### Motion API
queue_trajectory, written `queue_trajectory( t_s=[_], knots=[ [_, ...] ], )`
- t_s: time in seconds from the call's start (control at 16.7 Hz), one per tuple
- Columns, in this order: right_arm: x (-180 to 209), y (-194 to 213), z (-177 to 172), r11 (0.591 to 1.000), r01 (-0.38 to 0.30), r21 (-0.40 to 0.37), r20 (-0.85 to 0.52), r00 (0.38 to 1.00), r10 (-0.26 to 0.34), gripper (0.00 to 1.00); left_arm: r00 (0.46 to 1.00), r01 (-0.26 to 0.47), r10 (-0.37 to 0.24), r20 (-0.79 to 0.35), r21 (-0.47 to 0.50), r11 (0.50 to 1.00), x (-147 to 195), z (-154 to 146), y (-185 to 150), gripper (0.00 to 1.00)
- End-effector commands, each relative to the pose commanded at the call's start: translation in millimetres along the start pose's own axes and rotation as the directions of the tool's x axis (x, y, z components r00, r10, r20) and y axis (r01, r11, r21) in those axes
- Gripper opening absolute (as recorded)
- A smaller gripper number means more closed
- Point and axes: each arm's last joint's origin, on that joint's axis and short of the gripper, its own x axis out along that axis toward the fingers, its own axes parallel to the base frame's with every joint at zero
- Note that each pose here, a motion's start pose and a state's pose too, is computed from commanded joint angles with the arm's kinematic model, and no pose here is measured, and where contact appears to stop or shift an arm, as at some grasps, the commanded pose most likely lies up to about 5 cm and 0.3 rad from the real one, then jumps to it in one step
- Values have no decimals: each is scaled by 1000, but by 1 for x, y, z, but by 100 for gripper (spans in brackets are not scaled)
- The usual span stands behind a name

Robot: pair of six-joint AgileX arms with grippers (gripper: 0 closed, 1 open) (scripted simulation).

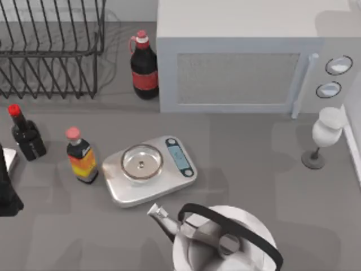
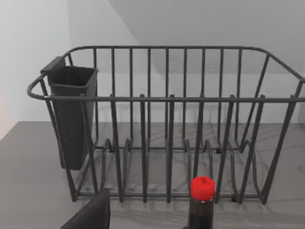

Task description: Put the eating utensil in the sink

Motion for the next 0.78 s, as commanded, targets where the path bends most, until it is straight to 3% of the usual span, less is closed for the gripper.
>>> queue_trajectory(
  t_s=[0.36,0.78],
  knots=[
    [44,-1,-9,999,32,-7,-74,997,-33,0,1000,0,0,0,0,1000,0,0,0,100],
    [43,-2,-9,1000,21,-2,-32,999,-21,0,1000,0,0,0,0,1000,0,0,0,100]
  ],
)
